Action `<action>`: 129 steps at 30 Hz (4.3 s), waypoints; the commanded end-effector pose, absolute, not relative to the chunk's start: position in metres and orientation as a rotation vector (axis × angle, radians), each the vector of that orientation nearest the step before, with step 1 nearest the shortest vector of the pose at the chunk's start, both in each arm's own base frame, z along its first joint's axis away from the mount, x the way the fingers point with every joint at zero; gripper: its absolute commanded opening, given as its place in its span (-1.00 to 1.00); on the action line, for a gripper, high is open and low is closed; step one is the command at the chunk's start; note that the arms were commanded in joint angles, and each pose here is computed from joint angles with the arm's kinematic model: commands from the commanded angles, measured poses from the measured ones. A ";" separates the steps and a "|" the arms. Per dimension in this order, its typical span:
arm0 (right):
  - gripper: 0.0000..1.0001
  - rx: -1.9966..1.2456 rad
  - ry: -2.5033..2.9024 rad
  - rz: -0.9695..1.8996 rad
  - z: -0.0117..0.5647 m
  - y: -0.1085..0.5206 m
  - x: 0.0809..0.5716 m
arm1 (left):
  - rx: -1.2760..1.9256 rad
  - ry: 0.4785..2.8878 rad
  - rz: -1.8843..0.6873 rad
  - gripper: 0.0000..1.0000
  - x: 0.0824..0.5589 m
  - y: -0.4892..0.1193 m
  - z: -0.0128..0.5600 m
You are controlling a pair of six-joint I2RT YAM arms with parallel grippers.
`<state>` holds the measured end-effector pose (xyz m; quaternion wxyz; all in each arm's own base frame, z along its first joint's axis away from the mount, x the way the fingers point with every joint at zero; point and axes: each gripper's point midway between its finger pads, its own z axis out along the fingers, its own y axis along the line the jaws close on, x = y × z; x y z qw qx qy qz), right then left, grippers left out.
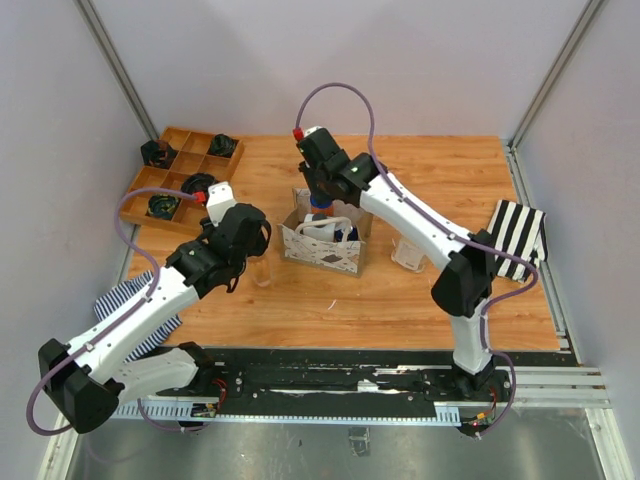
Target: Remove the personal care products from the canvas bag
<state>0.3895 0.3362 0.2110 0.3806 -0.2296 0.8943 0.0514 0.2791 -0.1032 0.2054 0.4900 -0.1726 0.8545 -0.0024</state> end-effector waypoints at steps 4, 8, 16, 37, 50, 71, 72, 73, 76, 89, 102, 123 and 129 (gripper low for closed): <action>-0.99 -0.450 2.012 0.180 0.349 0.305 0.376 | -0.461 2.049 0.015 0.33 0.278 -0.096 0.212; -0.98 -0.406 1.931 0.171 0.400 0.280 0.364 | -0.424 1.988 -0.035 0.34 0.288 -0.103 0.244; -0.99 -0.261 1.885 0.046 0.437 0.203 0.366 | -0.195 1.836 -0.242 0.34 0.333 -0.162 0.328; -0.99 -0.015 2.093 -0.164 0.278 0.075 0.422 | 0.288 2.053 -0.536 0.34 0.387 -0.304 0.234; -0.93 0.019 2.259 -0.191 0.196 0.059 0.423 | 0.366 2.158 -0.554 0.35 0.342 -0.293 0.210; -0.34 0.025 2.328 -0.161 0.175 0.061 0.406 | 0.287 2.281 -0.380 0.41 0.340 -0.269 0.177; -0.30 0.026 2.330 -0.162 0.174 0.061 0.406 | 0.288 2.286 -0.389 0.41 0.339 -0.271 0.175; -0.25 0.024 2.334 -0.167 0.173 0.061 0.406 | 0.290 2.290 -0.391 0.41 0.339 -0.272 0.174; -0.14 0.028 2.350 -0.164 0.170 0.061 0.404 | 0.289 2.298 -0.380 0.41 0.339 -0.272 0.170; 0.42 0.037 2.343 -0.121 0.181 0.064 0.392 | 0.308 2.299 -0.424 0.46 0.330 -0.286 0.183; 0.37 -0.019 2.233 -0.013 0.239 0.079 0.364 | 0.330 2.359 -0.282 0.48 0.323 -0.295 0.165; 0.40 -0.030 2.196 0.063 0.264 0.080 0.334 | 0.289 2.429 -0.072 0.67 0.327 -0.273 0.125; 0.40 -0.186 2.187 0.134 0.269 0.119 0.317 | 0.245 2.369 -0.059 -0.18 0.335 -0.269 0.148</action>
